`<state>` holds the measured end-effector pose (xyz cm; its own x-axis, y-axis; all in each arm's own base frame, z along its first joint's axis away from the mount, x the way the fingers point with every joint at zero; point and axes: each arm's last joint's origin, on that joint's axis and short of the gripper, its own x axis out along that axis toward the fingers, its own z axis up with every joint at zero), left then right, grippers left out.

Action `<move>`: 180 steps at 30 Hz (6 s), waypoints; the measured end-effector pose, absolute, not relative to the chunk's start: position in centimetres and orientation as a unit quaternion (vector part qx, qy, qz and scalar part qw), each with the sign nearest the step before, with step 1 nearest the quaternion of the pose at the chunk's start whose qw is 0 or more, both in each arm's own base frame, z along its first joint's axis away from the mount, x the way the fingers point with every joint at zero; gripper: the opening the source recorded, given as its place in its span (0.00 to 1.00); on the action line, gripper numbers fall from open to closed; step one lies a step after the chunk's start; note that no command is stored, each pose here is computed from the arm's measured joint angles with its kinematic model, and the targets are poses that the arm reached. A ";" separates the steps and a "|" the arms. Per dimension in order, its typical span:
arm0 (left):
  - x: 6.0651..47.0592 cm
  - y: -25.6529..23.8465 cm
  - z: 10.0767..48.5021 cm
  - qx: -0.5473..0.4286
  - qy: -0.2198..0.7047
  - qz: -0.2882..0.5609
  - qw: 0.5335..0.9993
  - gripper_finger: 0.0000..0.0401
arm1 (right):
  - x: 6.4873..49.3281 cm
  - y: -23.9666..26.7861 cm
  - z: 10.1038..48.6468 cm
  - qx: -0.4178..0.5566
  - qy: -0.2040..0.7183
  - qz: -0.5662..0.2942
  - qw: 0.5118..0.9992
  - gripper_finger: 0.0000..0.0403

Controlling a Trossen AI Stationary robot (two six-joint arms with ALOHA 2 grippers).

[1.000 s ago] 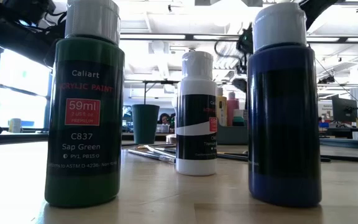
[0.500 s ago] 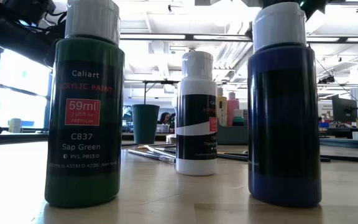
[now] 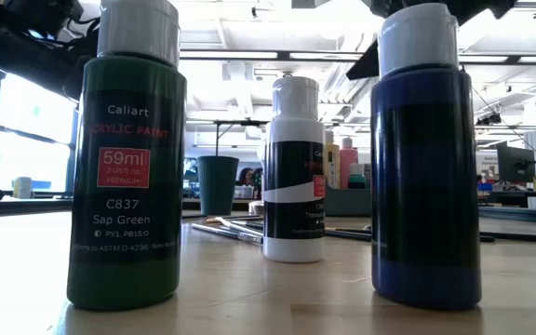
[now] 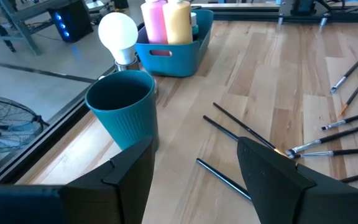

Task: Pick & Place Paint Supplies
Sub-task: Put the small light blue paint bottle into the blue bin

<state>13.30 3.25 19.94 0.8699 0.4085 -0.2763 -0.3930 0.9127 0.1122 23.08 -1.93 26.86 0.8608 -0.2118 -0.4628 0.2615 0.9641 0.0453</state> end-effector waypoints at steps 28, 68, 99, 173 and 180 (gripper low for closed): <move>13.6 1.7 19.9 -0.013 0.139 -0.065 0.988 0.56 | 21.0 0.8 19.6 0.069 0.074 -0.075 0.992 0.01; 19.7 -0.9 15.4 0.055 0.187 -0.166 0.967 0.56 | 21.0 0.8 19.6 0.069 0.077 -0.075 0.992 0.01; 19.9 -0.9 15.9 0.020 0.163 -0.159 0.974 0.56 | 20.9 0.8 19.6 0.068 0.077 -0.076 0.992 0.01; 22.7 -2.8 15.3 0.022 0.183 -0.165 0.969 0.56 | 20.9 0.8 19.5 0.070 0.080 -0.076 0.991 0.01; 22.7 -2.8 15.3 0.022 0.183 -0.165 0.969 0.56 | 20.9 0.8 19.5 0.070 0.081 -0.076 0.991 0.01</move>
<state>22.70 -2.77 15.32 0.8789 -0.3112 -0.3616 0.3275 0.9447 -0.0169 20.95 0.82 19.54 0.9755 -0.1395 -0.1703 0.1619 0.9787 0.1258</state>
